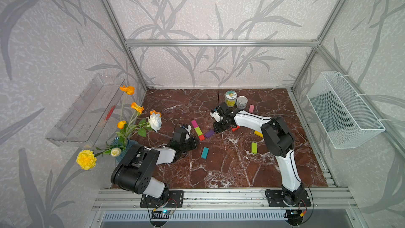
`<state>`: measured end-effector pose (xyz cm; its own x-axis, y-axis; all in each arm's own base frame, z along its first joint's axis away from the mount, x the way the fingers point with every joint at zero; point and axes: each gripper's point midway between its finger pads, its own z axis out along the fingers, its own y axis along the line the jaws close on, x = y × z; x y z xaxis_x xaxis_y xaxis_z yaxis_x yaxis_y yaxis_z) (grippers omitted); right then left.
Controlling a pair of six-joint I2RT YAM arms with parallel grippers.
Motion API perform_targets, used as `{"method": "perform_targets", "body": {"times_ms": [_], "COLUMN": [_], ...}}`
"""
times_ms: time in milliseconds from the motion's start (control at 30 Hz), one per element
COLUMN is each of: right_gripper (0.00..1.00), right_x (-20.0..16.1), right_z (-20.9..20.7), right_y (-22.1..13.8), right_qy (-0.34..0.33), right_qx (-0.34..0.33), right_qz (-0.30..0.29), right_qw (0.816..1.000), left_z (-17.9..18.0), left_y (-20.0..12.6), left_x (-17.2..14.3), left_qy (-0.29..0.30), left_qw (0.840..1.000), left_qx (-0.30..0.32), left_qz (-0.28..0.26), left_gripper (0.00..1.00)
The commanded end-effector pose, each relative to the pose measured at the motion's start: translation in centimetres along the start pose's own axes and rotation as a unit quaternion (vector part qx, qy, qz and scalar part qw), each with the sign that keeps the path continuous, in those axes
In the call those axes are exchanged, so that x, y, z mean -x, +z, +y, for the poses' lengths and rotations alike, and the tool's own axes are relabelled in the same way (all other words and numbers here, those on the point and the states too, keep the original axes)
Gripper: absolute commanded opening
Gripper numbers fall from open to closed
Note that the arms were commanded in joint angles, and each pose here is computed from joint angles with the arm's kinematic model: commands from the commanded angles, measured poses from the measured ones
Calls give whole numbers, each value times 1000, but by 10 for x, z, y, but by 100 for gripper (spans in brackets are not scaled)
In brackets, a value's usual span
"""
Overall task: Assemble the letter v with building blocks
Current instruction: Assemble the building block at the center of the board.
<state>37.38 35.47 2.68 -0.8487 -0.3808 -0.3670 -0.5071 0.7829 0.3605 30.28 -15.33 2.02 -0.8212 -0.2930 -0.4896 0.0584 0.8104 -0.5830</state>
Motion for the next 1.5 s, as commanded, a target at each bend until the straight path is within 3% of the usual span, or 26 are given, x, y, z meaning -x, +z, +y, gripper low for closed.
{"method": "perform_targets", "body": {"times_ms": [0, 1467], "right_gripper": [0, 0], "right_x": [-4, -13], "right_z": [1, 4], "right_y": [7, 18], "right_qy": [12, 24], "right_qx": [11, 30], "right_qz": [2, 20], "right_qw": [1000, 999], "left_z": [-2, 1], "left_y": [2, 9], "left_x": [1, -2], "left_qy": [-2, -8], "left_qw": [1000, 1000], "left_qx": [-2, 0], "left_qz": [2, 12], "left_gripper": [0, 0]}}
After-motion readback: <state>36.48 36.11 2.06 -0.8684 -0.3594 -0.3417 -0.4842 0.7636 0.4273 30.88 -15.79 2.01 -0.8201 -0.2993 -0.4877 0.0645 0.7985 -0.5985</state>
